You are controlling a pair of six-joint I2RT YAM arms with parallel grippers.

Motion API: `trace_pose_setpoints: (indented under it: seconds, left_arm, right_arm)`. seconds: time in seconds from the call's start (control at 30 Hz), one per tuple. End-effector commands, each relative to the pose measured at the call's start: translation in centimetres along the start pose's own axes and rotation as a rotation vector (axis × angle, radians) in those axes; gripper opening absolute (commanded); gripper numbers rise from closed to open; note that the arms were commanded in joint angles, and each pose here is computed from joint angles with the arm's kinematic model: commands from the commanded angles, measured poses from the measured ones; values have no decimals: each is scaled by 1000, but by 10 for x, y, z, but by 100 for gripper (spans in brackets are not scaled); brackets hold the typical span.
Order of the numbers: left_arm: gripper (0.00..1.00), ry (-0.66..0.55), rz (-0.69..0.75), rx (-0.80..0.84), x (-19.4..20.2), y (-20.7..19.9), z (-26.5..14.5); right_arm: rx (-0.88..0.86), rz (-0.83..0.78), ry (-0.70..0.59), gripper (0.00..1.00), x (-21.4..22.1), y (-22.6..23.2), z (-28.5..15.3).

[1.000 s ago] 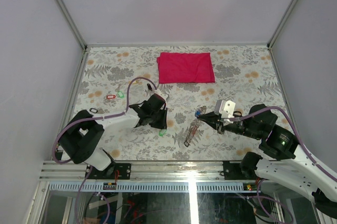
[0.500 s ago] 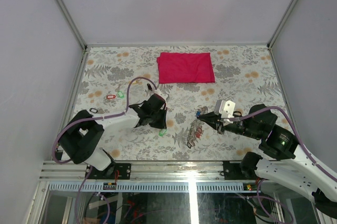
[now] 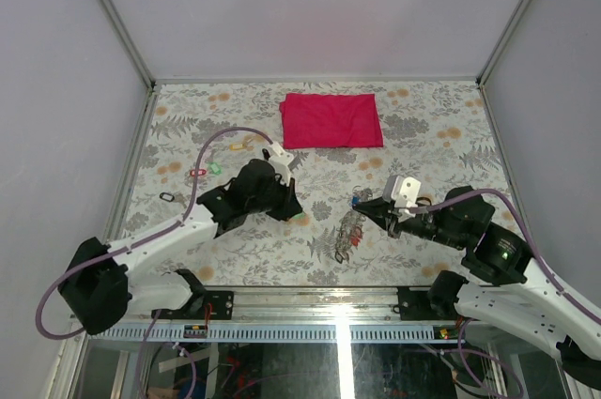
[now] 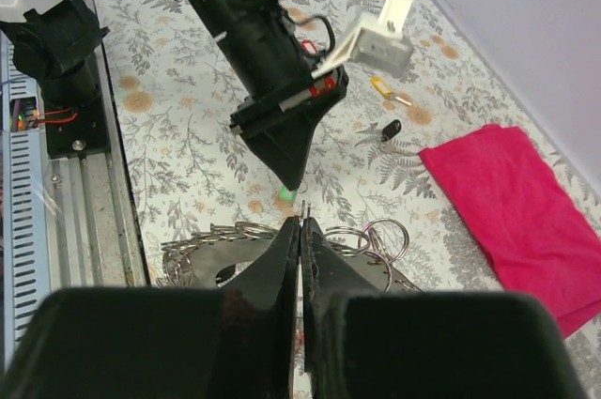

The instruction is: Put the keys on the keyring

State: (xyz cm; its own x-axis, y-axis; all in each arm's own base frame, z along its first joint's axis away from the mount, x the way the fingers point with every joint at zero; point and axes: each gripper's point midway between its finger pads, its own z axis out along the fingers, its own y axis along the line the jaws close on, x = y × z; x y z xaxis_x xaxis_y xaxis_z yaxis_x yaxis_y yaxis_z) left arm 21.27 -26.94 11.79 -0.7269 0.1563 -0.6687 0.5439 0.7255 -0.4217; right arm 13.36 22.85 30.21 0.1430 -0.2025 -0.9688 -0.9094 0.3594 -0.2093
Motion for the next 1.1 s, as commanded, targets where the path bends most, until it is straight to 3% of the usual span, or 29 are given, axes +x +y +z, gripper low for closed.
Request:
trace_pose_setpoints:
  seconds: [0.0,0.2,0.4,0.67,0.8,1.07]
  left_arm:
    - [0,-137,115,75,-33,-22,-23]
    - [0,-368,297,154,-70,-45,-67]
    - [0,-515,458,201,-95,-65,-104]
    - [0,-640,474,295,-133,-103,-148]
    - [0,-677,455,352,-144,-120,-169]
    - [0,-599,677,537,-132,-157,-194]
  right_arm:
    - [48,50,-126,0,-46,-12,1]
    - [-34,50,-107,0,-43,-1,16]
    - [-67,-67,-195,0,-49,3,22]
    - [-115,-110,-202,1,-57,5,35]
    - [-156,-87,-218,1,-65,11,37]
    - [-240,-16,-286,0,-99,21,38]
